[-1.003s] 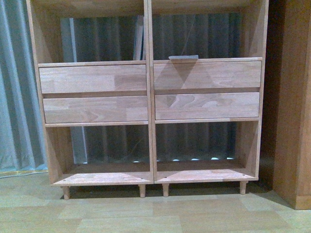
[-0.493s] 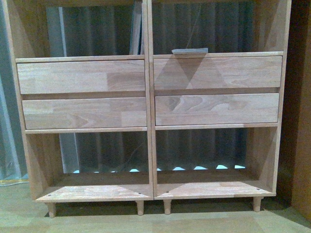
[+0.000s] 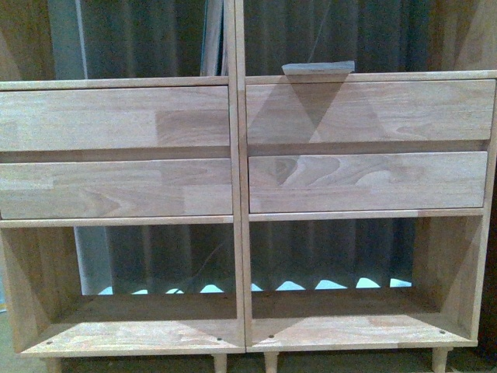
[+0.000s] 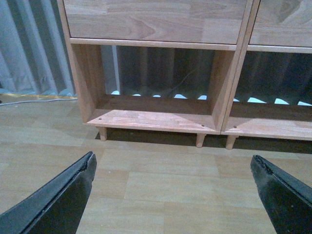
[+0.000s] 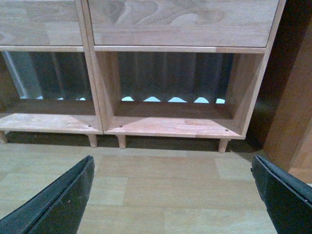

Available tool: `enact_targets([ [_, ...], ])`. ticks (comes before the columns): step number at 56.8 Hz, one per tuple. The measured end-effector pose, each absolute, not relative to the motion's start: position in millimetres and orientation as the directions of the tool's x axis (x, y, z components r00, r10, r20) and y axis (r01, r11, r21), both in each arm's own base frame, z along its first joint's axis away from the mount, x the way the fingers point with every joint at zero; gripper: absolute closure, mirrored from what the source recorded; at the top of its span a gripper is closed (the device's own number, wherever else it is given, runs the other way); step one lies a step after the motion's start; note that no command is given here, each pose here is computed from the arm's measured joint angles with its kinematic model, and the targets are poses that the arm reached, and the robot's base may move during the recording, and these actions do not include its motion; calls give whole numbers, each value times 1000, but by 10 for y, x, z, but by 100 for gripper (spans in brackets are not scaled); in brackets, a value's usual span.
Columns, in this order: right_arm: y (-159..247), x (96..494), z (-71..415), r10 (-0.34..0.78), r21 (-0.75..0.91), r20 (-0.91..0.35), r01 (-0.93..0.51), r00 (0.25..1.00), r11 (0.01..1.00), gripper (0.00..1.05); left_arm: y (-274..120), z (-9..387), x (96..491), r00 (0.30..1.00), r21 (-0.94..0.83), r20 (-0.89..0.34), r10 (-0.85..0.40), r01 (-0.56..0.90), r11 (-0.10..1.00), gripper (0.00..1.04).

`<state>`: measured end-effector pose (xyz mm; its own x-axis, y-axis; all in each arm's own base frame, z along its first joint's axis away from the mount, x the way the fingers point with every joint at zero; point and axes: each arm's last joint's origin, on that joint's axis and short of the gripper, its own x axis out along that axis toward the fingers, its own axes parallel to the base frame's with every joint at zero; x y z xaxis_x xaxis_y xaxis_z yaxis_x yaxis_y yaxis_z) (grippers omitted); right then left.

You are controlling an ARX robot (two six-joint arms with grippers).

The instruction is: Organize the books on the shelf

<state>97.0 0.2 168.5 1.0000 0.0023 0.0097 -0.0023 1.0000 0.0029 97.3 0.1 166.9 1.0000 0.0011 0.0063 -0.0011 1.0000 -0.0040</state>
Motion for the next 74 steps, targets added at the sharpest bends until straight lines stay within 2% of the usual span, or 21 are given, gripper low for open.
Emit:
enact_targets([
  [74, 2, 970, 1685, 3, 3, 10, -3, 1000, 1000, 7, 1, 1669, 973, 1000, -4, 6, 2, -2, 1000, 7],
])
